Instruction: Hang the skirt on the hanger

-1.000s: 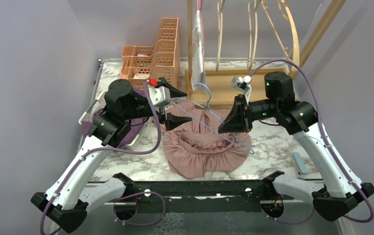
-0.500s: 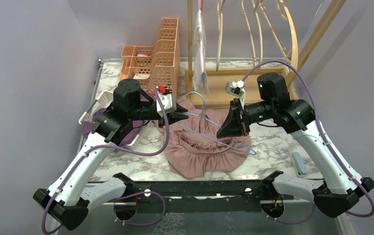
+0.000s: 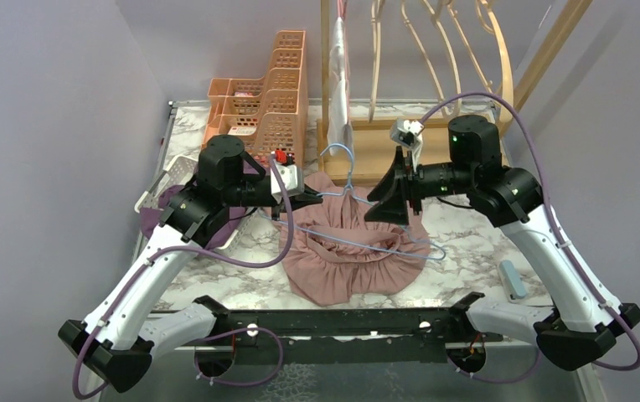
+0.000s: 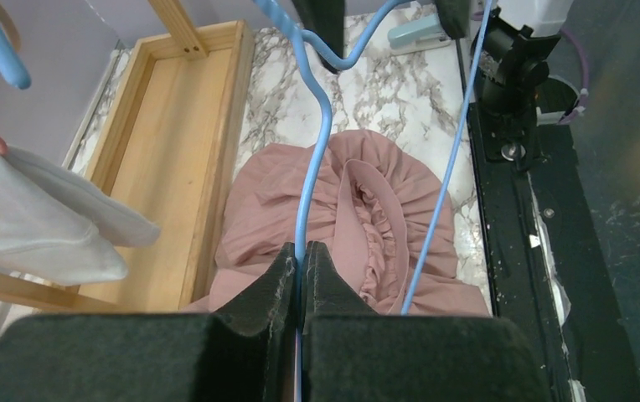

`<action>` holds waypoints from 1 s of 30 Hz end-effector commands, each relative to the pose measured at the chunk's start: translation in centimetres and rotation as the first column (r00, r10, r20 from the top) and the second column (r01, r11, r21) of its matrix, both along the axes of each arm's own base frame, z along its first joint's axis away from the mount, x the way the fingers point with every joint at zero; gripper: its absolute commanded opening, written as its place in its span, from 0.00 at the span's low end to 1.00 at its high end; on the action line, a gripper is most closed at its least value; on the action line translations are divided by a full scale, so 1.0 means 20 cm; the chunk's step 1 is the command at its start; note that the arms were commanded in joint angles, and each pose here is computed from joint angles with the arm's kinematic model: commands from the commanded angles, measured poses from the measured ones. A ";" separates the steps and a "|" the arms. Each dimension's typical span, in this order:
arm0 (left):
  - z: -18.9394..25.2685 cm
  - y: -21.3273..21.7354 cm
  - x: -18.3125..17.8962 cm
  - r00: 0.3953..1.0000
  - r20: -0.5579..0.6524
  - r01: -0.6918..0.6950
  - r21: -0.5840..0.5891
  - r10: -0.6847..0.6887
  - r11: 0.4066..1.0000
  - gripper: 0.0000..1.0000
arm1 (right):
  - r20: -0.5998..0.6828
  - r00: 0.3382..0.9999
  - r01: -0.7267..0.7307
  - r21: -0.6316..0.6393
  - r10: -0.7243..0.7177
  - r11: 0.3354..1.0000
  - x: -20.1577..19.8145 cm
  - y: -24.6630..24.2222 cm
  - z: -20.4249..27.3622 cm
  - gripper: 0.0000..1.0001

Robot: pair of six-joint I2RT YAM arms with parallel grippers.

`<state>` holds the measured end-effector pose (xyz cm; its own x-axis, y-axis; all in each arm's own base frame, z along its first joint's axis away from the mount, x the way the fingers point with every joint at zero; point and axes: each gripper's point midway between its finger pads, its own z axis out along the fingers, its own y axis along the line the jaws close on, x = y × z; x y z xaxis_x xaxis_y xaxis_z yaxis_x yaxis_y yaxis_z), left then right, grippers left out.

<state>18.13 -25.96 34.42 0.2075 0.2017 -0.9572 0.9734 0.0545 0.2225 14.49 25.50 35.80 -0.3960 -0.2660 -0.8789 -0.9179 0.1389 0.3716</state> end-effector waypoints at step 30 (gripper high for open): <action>-0.04 0.05 0.08 0.969 -0.136 -0.208 -0.011 0.204 0.978 0.48 | 0.249 0.946 0.175 0.151 -0.209 0.973 0.25 0.22 0.11 0.01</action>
<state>19.21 -25.51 33.15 0.0768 0.2304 -0.9701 0.9784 0.1701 0.1178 19.04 31.52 35.85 -0.3328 -0.1283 -0.9342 -0.9271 0.2259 0.2992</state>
